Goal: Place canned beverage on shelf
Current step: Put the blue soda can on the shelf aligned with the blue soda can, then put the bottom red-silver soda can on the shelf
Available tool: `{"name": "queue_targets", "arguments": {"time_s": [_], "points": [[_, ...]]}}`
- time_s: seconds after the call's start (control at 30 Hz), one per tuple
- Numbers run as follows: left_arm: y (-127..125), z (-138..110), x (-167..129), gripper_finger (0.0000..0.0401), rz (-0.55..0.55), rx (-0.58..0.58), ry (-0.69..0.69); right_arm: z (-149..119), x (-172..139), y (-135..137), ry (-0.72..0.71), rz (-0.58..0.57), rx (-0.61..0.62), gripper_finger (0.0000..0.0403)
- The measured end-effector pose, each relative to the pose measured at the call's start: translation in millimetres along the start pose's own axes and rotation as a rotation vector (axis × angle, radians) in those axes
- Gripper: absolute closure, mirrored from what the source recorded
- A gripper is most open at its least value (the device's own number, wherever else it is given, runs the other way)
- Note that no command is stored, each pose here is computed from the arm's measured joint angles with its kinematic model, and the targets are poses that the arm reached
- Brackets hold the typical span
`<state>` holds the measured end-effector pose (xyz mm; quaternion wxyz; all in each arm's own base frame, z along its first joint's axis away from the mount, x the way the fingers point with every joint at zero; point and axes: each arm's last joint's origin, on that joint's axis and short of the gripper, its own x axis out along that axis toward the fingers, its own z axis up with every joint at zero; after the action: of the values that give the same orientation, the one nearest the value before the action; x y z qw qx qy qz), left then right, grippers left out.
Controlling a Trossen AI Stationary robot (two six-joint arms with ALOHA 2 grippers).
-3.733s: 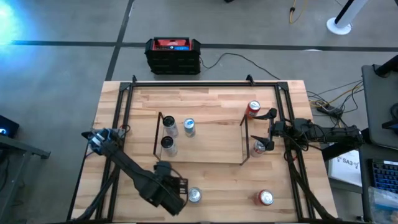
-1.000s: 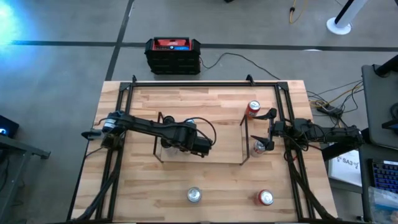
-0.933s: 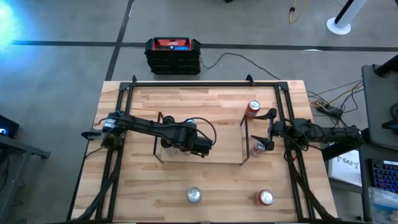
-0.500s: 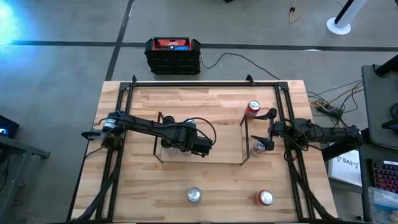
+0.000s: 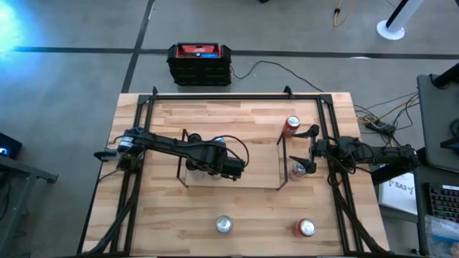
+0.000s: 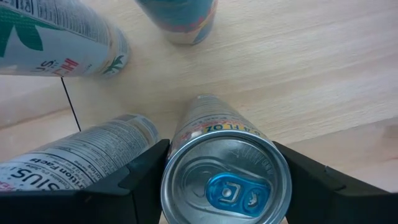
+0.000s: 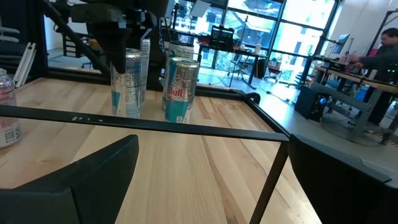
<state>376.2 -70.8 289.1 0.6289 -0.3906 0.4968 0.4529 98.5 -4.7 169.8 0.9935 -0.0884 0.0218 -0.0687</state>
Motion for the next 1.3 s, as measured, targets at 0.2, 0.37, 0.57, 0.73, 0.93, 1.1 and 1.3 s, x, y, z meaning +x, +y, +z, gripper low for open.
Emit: {"name": "queue_targets", "arguments": {"time_s": [0.2, 0.37, 0.57, 0.73, 0.93, 1.1, 1.3], "points": [[0.0, 0.0, 0.0, 0.0168, 0.000, -0.002, 0.000, 0.0, 0.0, 0.0, 0.000, 0.000, 0.000, 0.0005], [0.0, 0.0, 0.0, 0.0146, 0.000, -0.002, 0.000, 0.1, 0.0, 0.0, 0.000, 0.000, 0.000, 0.0005], [-0.1, -0.1, 0.4, 0.0106, 0.002, -0.002, 0.000, 0.1, 0.0, 0.0, 0.000, 0.000, 0.000, 0.0005], [-0.1, -0.1, 0.4, 0.0078, 0.002, -0.002, 0.000, 0.0, 0.0, 0.0, 0.000, 0.000, 0.000, 0.0005], [1.6, 0.1, -3.5, 0.0050, -0.010, -0.004, 0.015, 0.1, 0.0, 0.0, 0.000, 0.000, 0.000, 0.0005], [3.2, -0.5, -7.1, 0.0038, -0.022, -0.024, 0.055, 0.0, 0.0, 0.0, 0.000, 0.000, 0.000, 0.0005], [1.1, -0.7, -16.1, 0.0038, -0.063, -0.040, 0.114, 0.0, 0.0, 0.0, 0.000, 0.000, 0.000, 0.0005]]}}
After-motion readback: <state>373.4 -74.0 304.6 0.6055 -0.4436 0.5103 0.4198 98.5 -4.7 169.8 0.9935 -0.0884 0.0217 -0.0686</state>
